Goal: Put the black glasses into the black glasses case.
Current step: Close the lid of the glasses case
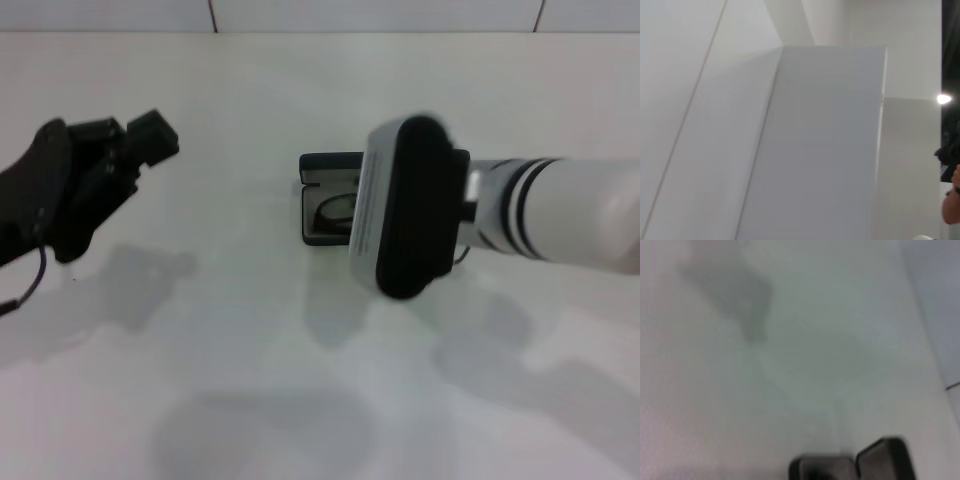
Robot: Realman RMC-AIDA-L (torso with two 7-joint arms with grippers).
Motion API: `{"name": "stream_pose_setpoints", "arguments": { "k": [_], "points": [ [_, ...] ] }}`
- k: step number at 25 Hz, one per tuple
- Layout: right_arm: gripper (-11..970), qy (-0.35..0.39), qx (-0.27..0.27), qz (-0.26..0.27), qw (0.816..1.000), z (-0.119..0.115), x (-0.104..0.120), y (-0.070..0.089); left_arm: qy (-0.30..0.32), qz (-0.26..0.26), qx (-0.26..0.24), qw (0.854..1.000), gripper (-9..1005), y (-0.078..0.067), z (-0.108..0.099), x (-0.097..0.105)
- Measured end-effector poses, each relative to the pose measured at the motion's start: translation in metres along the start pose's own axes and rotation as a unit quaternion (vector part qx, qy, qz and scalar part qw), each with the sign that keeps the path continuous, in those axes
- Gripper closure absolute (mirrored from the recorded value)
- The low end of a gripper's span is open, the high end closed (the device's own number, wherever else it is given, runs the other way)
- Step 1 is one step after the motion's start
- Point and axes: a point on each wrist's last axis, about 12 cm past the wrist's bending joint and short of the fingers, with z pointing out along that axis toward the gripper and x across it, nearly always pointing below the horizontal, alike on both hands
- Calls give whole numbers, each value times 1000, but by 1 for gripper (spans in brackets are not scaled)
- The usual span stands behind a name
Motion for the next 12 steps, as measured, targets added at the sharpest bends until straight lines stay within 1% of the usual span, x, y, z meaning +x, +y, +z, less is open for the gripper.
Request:
{"name": "stream_pose_setpoints", "arguments": {
  "k": [2, 3, 4, 5, 7, 9, 10, 11, 12],
  "points": [
    [792, -19, -3, 46, 999, -9, 0, -5, 5, -4, 1, 1000, 943, 7, 4, -5],
    [792, -25, -3, 61, 998, -13, 0, -8, 8, -8, 2, 1000, 943, 11, 7, -7],
    [792, -37, -12, 95, 995, -21, 2, -11, 13, -14, 0, 1000, 943, 17, 10, -10],
    [792, -47, -21, 117, 992, -28, 3, -14, 17, -18, -3, 1000, 943, 22, 14, -12],
    [792, -72, -55, 171, 981, -47, 8, -19, 24, -22, -11, 999, 943, 33, 21, -18],
    [792, -109, -104, 222, 963, -73, 18, -24, 31, -22, -18, 999, 943, 41, 27, -21],
    [792, -109, -104, 222, 963, -73, 18, -24, 34, -23, -21, 999, 941, 46, 31, -23],
    [792, -120, -122, 241, 955, -83, 25, -26, 39, -25, -25, 999, 940, 51, 36, -26],
    [792, -123, -131, 251, 951, -88, 31, -27, 46, -27, -27, 998, 938, 57, 42, -28]
  ]
}}
